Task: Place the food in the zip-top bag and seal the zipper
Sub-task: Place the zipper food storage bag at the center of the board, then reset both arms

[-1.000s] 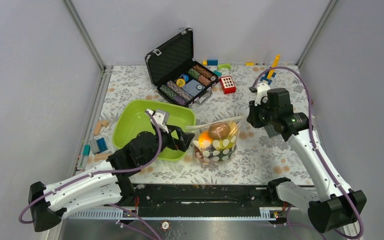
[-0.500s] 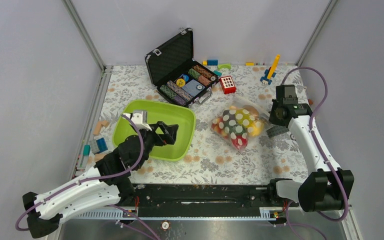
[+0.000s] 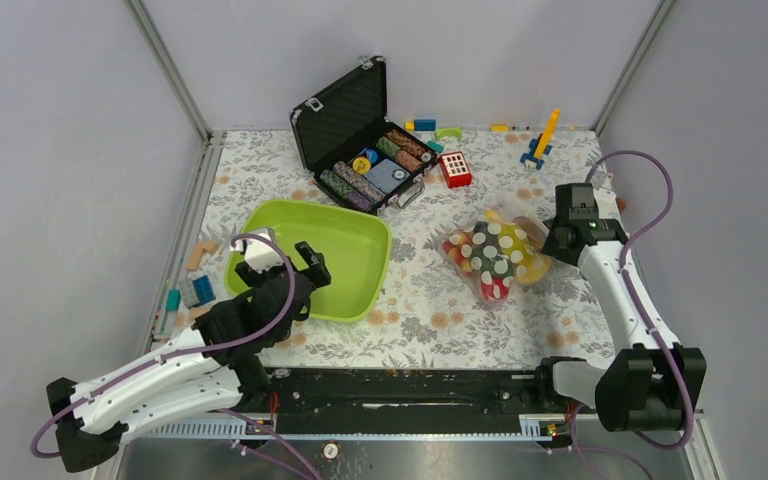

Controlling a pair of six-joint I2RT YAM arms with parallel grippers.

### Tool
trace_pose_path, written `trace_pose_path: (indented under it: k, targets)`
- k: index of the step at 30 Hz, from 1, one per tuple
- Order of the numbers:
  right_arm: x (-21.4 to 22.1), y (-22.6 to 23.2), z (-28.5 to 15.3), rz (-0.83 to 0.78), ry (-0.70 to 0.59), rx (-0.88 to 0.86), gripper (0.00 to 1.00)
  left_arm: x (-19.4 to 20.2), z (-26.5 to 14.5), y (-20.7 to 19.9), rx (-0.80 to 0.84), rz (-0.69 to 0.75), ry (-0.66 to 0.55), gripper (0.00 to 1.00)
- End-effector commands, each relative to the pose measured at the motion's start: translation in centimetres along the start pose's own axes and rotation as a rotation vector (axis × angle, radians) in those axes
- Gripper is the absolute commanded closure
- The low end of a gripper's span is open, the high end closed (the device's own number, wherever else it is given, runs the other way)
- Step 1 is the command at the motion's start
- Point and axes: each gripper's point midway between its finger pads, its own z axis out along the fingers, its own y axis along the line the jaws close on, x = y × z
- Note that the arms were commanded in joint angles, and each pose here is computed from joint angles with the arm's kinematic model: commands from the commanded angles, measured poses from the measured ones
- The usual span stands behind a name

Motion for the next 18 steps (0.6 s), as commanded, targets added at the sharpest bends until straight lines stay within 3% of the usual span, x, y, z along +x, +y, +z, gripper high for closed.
trace_pose_path:
  k: [1,2,3,11,18]
  targets:
    - [-1.3,-0.7,-1.4,0.092,-0.095,-0.011,0.16,-1.8,-0.3,1.2,-0.095,-0.05,-0.041,0.01]
    - [-1.4,-0.6,-1.6,0.107,-0.111,-0.03,0.03,-1.8,-0.2,1.3,-0.106,-0.045,-0.036,0.01]
    - [-1.5,-0.5,-1.9,0.123,-0.126,-0.046,0.01,-1.7,-0.2,1.4,-0.114,-0.038,-0.029,0.01]
    - [-2.7,0.9,-4.7,0.213,-0.293,-0.246,0.0,-0.9,2.1,1.3,-0.132,-0.05,0.108,0.01]
    - [-3.4,2.2,-6.7,0.245,-0.47,-0.422,0.0,-1.5,4.0,0.2,-0.006,-0.13,0.211,0.01]
